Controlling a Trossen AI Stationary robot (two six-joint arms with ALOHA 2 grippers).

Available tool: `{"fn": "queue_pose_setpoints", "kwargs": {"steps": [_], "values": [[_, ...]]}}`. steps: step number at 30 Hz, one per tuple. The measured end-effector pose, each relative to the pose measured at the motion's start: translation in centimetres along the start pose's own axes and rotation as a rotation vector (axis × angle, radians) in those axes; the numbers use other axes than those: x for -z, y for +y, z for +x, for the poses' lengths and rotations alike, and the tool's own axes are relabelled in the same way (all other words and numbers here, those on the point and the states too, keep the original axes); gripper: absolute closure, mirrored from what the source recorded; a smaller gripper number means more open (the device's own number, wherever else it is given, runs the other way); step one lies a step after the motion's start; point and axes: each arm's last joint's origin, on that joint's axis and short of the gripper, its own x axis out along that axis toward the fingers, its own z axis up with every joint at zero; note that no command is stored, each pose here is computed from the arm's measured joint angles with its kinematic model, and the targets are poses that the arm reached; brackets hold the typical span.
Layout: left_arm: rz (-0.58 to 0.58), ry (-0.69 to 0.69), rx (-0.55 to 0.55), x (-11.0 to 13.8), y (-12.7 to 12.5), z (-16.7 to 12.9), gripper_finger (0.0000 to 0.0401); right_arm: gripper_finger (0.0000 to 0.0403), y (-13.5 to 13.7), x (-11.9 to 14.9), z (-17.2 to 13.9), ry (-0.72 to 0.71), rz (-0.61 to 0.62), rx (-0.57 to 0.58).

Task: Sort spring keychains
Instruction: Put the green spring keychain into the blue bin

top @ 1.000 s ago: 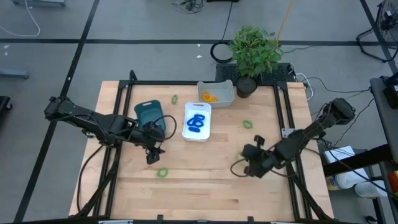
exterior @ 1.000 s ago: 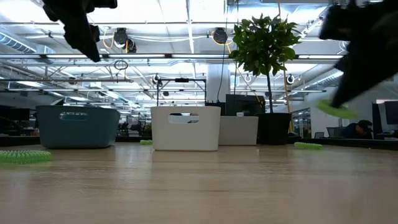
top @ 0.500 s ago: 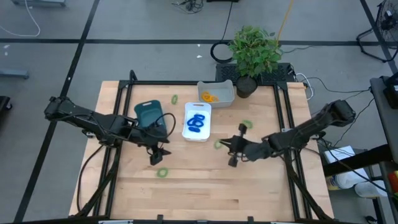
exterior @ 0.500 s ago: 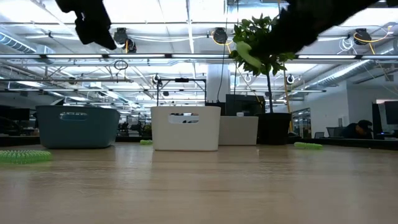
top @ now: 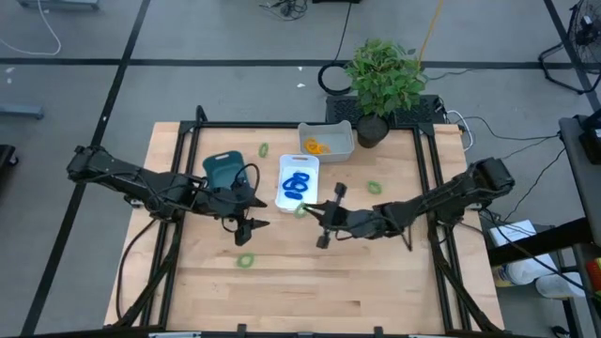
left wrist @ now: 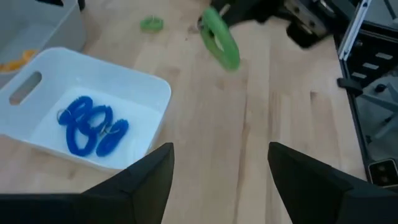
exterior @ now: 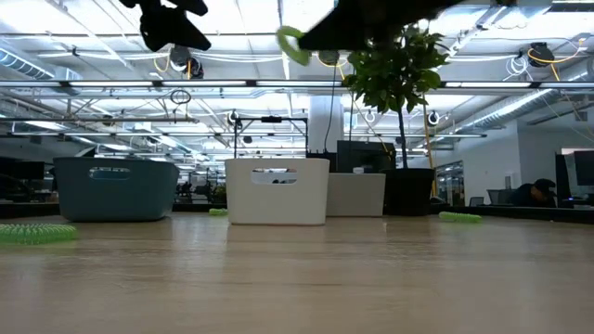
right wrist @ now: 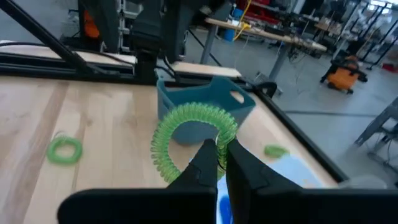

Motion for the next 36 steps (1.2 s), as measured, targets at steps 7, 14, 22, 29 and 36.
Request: {"fn": "queue_pose_setpoints", "kwargs": {"steps": [7,14,22,29,36], "values": [[0.019,-0.049,0.003,-0.4,-0.1,0.0,0.0132,0.0402,2.1,-2.7,3.9,-0.019,-0.107,0.019],[0.005,-0.084,-0.029,-0.7,-0.1,0.0,0.0132,0.0402,3.7,-4.9,6.2,-0.031,-0.176,0.021],[-0.022,-0.091,-0.052,-0.7,0.0,0.0,0.0191,0.0402,4.0,-5.2,5.9,-0.02,-0.164,0.01],[-0.024,-0.09,-0.05,-0.7,0.0,0.0,0.0337,0.0403,4.1,-5.3,5.7,-0.021,-0.166,0.002],[-0.017,-0.069,-0.003,-0.6,-0.2,0.0,0.038,0.0371,4.1,-5.3,5.7,-0.022,-0.19,0.002]]}}
